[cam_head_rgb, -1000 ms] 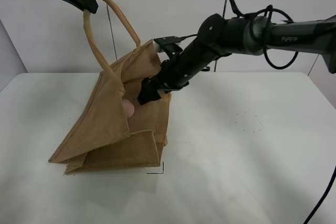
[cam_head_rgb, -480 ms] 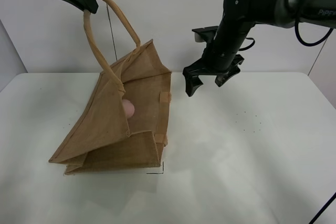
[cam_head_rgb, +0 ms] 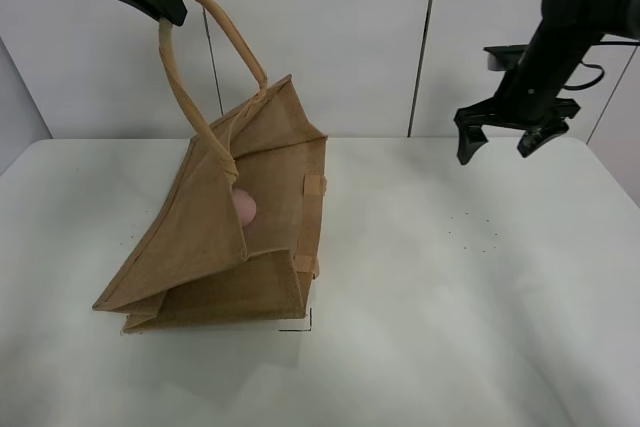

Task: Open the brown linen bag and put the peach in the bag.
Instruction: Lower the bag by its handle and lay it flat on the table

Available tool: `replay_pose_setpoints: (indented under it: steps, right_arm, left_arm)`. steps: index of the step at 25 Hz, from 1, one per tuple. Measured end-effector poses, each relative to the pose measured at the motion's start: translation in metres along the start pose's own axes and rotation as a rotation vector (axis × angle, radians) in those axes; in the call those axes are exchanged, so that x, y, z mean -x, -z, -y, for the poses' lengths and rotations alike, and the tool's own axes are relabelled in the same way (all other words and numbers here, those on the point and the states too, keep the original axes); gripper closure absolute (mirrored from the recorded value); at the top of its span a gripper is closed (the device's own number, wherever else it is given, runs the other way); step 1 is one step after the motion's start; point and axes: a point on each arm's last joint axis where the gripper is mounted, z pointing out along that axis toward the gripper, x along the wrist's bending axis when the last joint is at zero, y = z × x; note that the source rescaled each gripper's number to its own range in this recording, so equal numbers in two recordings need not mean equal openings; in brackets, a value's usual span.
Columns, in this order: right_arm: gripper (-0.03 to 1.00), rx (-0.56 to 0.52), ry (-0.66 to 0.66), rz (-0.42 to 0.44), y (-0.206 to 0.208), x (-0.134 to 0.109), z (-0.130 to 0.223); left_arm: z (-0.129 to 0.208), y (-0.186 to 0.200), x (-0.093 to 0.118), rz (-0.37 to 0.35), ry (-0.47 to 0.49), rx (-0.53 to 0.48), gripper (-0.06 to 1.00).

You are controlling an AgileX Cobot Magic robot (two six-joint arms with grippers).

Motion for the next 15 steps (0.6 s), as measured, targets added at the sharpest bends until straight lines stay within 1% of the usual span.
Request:
replay_pose_setpoints:
  steps: [3,5,10,15]
  right_arm:
    - [-0.03,-0.021,-0.064,0.023,0.002,0.031,0.004]
    - [-0.03,-0.045,-0.09,0.028,0.004,0.042,0.008]
    - [-0.03,-0.093,-0.085,0.027,0.005,0.048,0.016]
    - [-0.03,-0.123,-0.037,0.018,0.02,0.037,0.041]
  left_arm:
    - [0.0,0.0,0.0,0.0,0.0,0.0,0.94]
    - [0.0,0.0,0.0,0.0,0.0,0.0,0.94]
    - [0.0,0.0,0.0,0.0,0.0,0.0,0.94]
    - [0.0,0.0,0.0,0.0,-0.001,0.0,0.94]
